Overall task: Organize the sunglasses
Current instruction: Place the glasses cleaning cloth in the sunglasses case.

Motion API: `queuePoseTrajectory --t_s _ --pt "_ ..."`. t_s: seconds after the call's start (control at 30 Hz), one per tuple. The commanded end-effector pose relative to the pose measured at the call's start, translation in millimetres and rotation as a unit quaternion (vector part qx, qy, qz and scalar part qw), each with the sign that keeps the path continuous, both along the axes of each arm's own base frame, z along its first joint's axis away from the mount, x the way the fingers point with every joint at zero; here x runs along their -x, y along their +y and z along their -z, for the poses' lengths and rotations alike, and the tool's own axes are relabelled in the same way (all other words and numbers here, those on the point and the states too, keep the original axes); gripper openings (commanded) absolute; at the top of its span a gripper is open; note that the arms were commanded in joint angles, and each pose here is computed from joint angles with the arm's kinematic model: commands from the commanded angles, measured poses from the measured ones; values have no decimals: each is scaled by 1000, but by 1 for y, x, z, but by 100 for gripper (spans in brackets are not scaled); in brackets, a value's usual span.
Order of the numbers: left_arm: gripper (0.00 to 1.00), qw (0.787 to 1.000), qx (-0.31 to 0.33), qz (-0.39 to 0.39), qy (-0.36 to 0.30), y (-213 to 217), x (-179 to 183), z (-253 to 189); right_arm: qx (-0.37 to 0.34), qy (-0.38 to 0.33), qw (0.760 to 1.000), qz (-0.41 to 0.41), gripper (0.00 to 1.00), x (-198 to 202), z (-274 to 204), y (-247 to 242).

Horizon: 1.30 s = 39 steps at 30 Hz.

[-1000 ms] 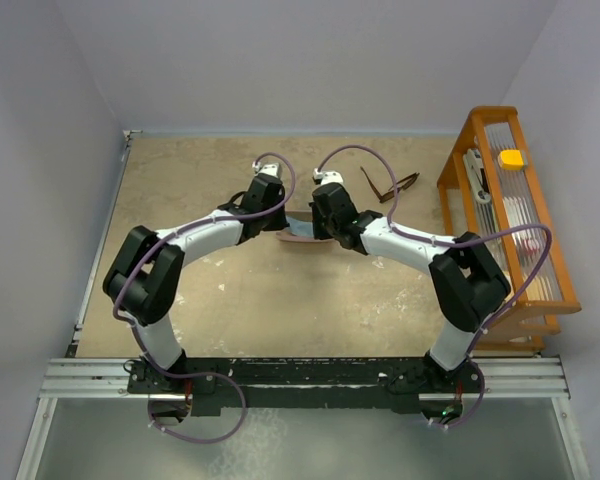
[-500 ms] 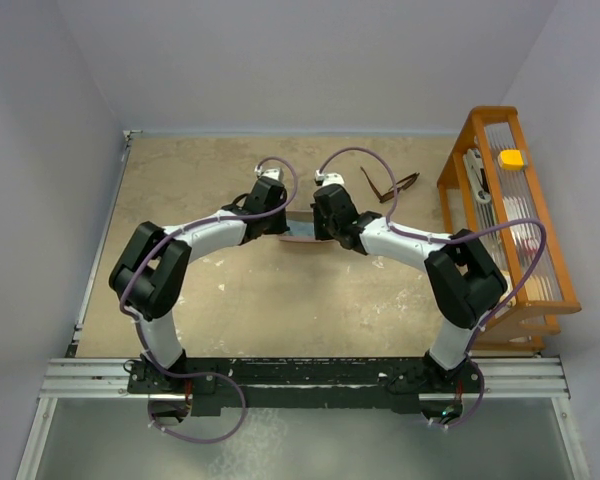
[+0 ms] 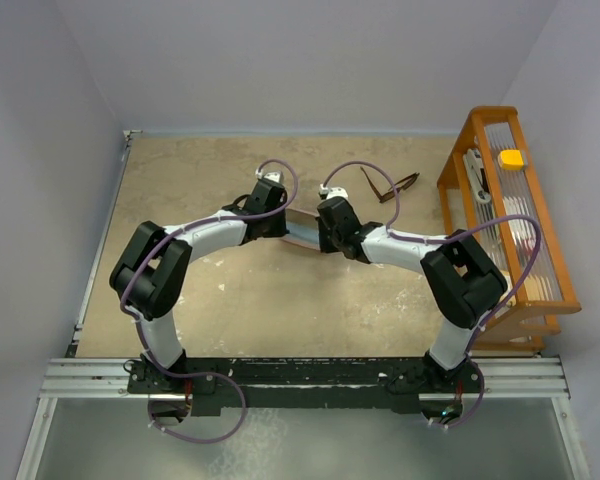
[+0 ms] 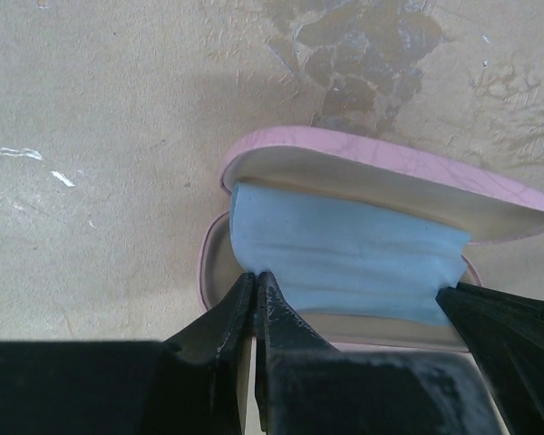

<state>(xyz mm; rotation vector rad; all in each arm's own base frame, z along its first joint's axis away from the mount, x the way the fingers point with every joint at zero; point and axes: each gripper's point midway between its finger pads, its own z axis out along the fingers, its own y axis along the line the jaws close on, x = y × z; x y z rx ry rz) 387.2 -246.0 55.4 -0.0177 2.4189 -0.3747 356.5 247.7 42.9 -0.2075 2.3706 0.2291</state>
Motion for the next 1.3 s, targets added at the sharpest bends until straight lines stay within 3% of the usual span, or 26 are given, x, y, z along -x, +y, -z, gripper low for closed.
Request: queuePoseTrajectory --t_s 0.0,1.27 --pt "0 1000 -4 5 -1 4 2 0 -23 -17 1000 5 0 -3 -11 2" --pt "0 996 -67 19 54 16 33 18 -6 2 1000 8 0 8 4 -3"
